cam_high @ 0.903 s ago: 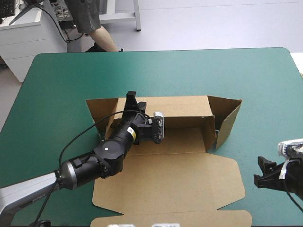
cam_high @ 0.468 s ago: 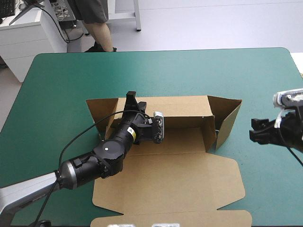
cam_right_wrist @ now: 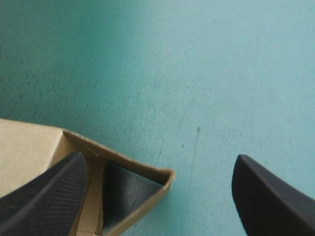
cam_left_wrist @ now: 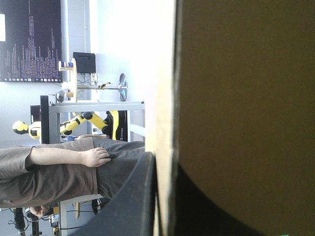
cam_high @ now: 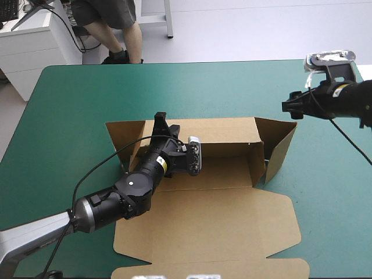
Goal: Fold the box
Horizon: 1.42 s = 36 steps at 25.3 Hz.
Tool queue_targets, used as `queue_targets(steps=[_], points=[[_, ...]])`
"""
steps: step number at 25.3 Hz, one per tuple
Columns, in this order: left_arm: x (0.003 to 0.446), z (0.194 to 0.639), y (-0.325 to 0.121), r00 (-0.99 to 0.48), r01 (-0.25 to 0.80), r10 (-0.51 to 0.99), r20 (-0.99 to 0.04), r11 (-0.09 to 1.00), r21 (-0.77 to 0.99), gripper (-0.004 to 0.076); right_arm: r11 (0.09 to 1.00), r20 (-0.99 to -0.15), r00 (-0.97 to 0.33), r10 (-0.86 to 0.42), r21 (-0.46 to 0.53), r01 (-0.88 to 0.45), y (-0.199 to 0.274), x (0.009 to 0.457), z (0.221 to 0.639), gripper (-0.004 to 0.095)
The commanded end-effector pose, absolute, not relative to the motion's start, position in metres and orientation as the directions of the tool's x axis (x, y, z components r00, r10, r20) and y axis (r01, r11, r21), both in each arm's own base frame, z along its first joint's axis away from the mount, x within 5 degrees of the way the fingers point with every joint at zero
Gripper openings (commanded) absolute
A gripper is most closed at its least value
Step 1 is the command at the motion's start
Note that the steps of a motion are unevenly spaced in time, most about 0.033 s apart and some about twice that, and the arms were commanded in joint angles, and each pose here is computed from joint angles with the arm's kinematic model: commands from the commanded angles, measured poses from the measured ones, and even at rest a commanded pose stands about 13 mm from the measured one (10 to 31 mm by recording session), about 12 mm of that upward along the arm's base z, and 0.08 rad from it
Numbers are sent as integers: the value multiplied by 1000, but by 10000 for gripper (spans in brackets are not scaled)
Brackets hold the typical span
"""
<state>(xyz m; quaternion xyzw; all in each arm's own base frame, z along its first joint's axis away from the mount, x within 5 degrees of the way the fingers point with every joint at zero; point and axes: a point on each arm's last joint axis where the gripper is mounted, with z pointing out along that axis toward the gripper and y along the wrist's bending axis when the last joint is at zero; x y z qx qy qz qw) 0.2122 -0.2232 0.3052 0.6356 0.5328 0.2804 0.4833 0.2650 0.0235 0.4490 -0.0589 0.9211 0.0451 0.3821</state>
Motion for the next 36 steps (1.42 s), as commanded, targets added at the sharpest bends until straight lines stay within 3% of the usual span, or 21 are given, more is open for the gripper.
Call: queue_targets(steps=[1,10,16,18,26,36], points=[[210,317,-220,267,383,946,-184,72,921,-8,987,-766,-640,-66,45,-156,24,287,464,754],[210,317,-220,261,381,948,-182,72,922,-8,979,-685,-727,-54,108,-175,33,354,434,754],[211,317,-218,246,375,954,-173,71,924,-8,977,-564,-822,-76,123,-175,35,378,402,752],[211,317,-218,245,375,954,-172,71,924,-8,977,-530,-845,-79,128,-171,35,380,393,752],[211,317,-218,243,373,955,-170,70,925,-8,972,-523,-851,-57,166,-167,37,378,392,752],[211,317,-218,241,372,956,-169,70,926,-8,978,-408,-908,-101,128,-166,31,330,365,752]])
